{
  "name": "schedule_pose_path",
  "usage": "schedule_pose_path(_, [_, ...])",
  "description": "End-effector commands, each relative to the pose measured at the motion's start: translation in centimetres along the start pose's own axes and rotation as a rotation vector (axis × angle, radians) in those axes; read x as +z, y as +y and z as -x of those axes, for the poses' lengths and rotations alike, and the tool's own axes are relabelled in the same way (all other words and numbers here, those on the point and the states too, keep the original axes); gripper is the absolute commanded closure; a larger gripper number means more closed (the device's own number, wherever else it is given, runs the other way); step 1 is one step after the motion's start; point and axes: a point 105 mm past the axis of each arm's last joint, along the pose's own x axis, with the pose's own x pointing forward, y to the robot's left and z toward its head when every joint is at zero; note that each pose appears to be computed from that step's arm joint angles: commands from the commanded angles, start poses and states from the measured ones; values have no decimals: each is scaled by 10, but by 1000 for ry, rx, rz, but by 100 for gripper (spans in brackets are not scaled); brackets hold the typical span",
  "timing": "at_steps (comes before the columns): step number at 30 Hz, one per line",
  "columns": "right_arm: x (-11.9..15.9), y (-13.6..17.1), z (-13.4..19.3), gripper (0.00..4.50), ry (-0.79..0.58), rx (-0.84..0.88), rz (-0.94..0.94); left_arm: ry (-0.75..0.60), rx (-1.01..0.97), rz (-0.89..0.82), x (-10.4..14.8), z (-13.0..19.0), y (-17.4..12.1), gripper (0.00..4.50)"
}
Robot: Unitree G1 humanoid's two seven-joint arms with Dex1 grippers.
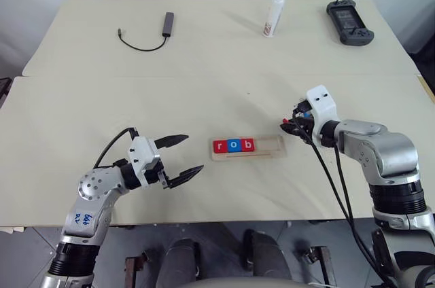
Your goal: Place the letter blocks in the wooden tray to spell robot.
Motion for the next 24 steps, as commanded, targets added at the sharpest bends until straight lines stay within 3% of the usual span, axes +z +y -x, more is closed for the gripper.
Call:
schedule_pose_path(1, [14,12,10,303,-48,64,33,-15,-8,-29,8,1,0,0])
schedule_pose_path(8, [7,25,14,303,-26,124,71,-13,-12,-25,8,1,-1,0])
schedule_pose_path(20, [8,-3,15,303,-21,72,118,-13,-18,-21,7,1,-3,0])
schedule_pose_path(24, [3,-2,10,212,3,98,133,-13,-17,-24,8,1,-2,0])
